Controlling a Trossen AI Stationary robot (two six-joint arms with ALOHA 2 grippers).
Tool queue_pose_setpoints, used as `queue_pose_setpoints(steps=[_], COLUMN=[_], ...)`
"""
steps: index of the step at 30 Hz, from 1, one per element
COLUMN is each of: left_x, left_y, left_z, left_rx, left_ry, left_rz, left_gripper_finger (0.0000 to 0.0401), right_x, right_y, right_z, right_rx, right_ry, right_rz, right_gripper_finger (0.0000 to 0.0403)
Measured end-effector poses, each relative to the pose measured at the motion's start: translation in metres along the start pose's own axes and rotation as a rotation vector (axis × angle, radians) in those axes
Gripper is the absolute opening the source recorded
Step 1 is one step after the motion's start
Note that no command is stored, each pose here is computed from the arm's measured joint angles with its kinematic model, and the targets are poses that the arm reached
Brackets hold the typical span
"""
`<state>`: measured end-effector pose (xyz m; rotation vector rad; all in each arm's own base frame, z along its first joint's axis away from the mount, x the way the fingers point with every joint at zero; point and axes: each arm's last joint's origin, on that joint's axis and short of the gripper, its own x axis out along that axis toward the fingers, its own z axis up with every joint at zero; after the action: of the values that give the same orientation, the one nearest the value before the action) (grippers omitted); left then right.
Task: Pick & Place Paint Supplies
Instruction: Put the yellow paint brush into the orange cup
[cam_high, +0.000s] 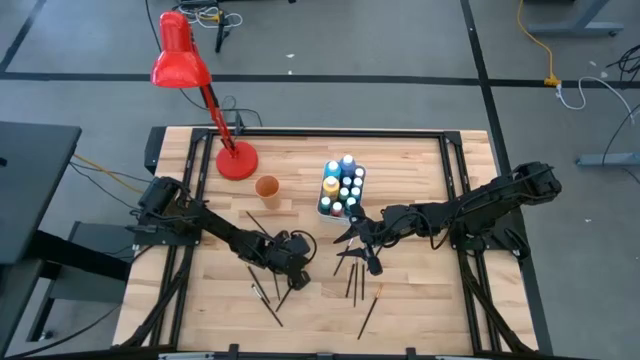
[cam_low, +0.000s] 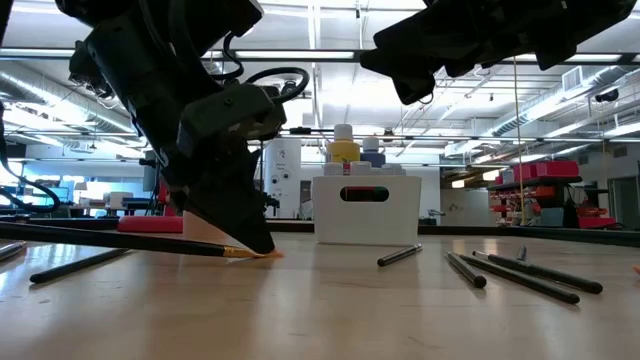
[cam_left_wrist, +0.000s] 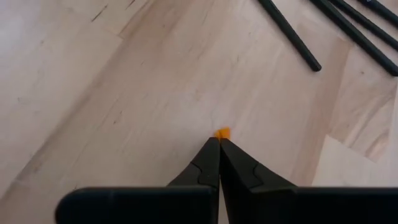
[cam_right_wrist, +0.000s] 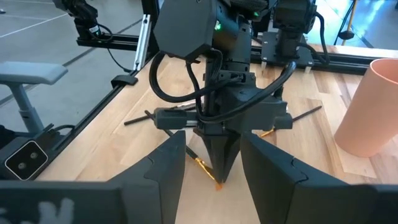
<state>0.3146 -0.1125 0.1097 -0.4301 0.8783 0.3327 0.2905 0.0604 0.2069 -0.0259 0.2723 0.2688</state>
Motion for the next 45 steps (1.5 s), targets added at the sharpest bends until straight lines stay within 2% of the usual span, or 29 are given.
queue_pose_setpoints(steps=[4,7,14,19,25,29,35,40,45], left_x=[-0.014,-0.034,-0.086,-0.128,-0.171,-0.186,-0.195,-0.200,-0.195], left_y=[0.001,0.000,0.009,0.020,0.034,0.041,0.045,0.051,0.072], left_z=[0.006,0.019,0.042,0.058,0.073,0.077,0.089,0.104,0.122], left_rx=[0.028,0.044,0.077,0.127,0.247,0.278,0.308,0.338,0.335], left_ry=[-0.015,-0.095,-0.297,-0.507,-0.709,-0.748,-0.753,-0.741,-0.720], left_rz=[-0.004,-0.004,0.117,0.277,0.606,0.768,0.802,0.921,0.917], left_gripper_finger=[0.0003,0.0002,0.0001,0.0001,0.0001,0.0001,0.0001,0.0001,0.0001], right_x=[0.000,0.000,0.000,0.000,0.000,0.000,0.000,0.000,0.000], right_y=[0.000,0.000,0.000,0.000,0.000,0.000,0.000,0.000,0.000], right_z=[0.000,-0.001,-0.001,-0.002,-0.003,-0.004,-0.004,-0.004,-0.004], right_rx=[0.000,0.000,0.001,0.001,0.002,0.018,0.034,0.055,0.055], right_ry=[0.003,0.006,0.012,0.023,0.031,0.041,0.044,0.044,0.044], right_rz=[0.000,0.000,0.000,0.000,0.000,-0.001,-0.003,-0.004,-0.003], right_gripper_finger=[0.0157,0.0157,0.0157,0.0157,0.0157,0.0157,0.0157,0.0157,0.0157])
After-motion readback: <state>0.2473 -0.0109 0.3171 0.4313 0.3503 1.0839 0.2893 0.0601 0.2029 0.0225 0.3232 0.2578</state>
